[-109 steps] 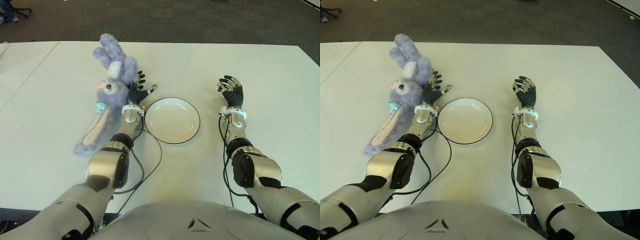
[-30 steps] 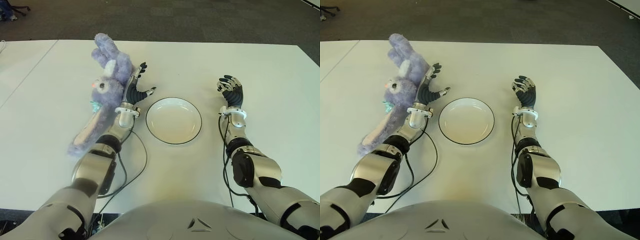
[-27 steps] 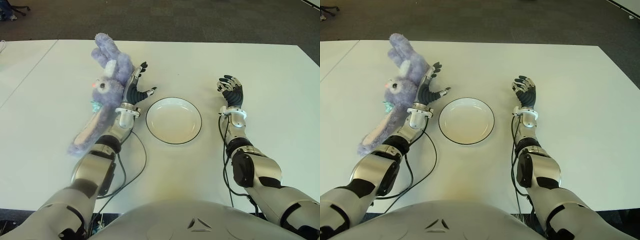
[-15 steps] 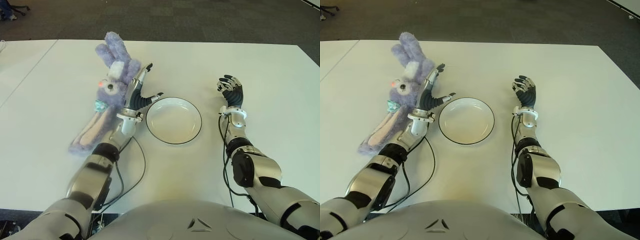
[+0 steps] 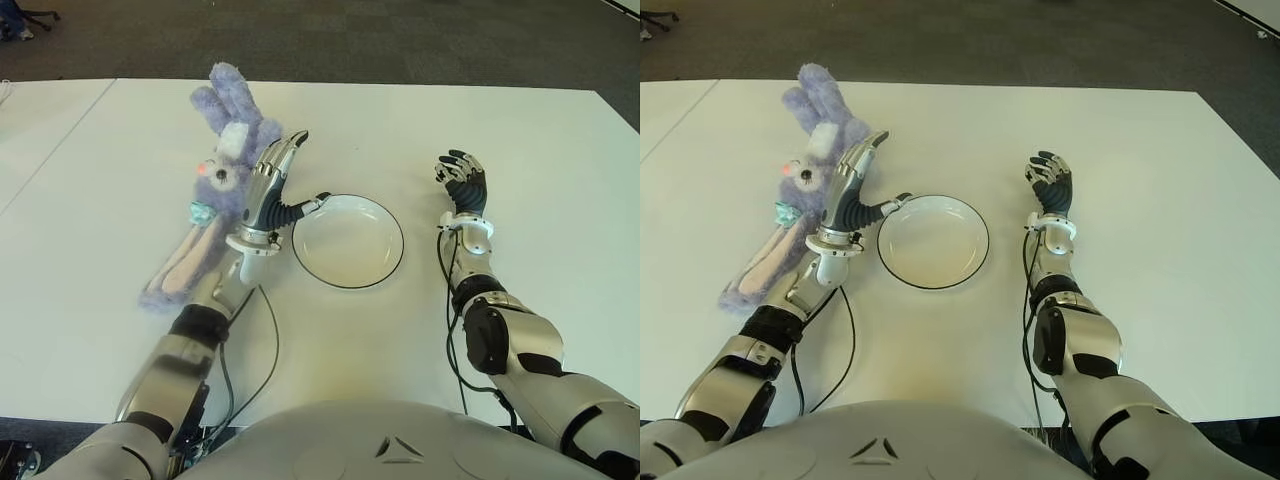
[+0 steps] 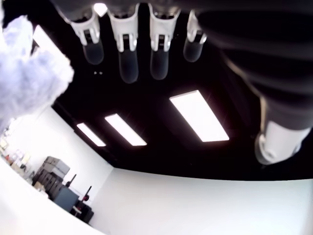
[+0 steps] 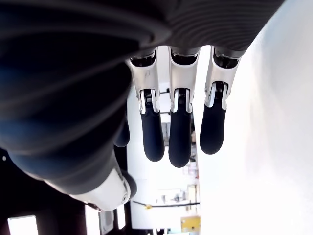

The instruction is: Put the doll into the plate.

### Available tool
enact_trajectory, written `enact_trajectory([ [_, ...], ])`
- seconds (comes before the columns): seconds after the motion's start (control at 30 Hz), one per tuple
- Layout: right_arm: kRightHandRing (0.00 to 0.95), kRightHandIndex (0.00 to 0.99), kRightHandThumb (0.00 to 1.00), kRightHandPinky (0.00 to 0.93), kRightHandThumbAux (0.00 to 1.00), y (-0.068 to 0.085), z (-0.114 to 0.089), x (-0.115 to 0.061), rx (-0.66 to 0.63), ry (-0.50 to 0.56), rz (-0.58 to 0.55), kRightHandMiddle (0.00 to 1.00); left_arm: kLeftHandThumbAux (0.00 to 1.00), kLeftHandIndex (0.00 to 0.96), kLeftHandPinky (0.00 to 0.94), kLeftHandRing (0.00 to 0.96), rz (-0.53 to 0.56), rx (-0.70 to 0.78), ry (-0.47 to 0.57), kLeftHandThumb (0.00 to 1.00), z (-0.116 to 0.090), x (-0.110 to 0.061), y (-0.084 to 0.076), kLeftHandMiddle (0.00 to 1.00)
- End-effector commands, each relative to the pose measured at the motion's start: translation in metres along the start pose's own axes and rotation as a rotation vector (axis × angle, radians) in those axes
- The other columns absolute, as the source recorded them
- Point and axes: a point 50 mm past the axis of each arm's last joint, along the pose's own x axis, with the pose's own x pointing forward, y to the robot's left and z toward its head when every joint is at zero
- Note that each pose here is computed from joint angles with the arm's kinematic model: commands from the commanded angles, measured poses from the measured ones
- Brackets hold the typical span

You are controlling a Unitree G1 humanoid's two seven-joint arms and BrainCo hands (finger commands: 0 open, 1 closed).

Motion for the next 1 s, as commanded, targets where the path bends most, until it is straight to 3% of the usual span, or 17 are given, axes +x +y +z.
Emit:
enact_trajectory([
  [0.03, 0.383, 0.282, 0.502, 0.4, 0.853, -0.009, -0.096, -0.079, 0.009, 0.472, -0.043, 0.349, 0.497, 0.062, 0.0, 0.139, 0.007, 0.036, -0.03, 0.153, 0.002, -0.007, 0.003, 0.145],
  [0.6, 0.382, 0.276, 0.457, 0.404, 0.859, -0.009, -0.095, -0.078, -0.001, 0.47, -0.039, 0.344, 0.527, 0.067, 0.0, 0.141, 0.082, 0.154, -0.066, 0.107, 0.001, -0.002, 0.019, 0.115],
  [0.77, 0.384, 0.276, 0.465, 0.409, 0.855, -0.01, -0.096, -0.078, 0.001, 0.475, -0.037, 0.346, 0.55, 0.071, 0.0, 0.139, 0.112, 0.217, -0.093, 0.116, 0.006, 0.018, 0.031, 0.121],
  [1.0, 0.385, 0.278, 0.489, 0.394, 0.859, -0.01, -0.095, -0.077, 0.01, 0.476, -0.034, 0.349, 0.562, 0.075, 0.0, 0.121, 0.103, 0.29, -0.074, 0.15, 0.009, 0.033, 0.037, 0.121],
])
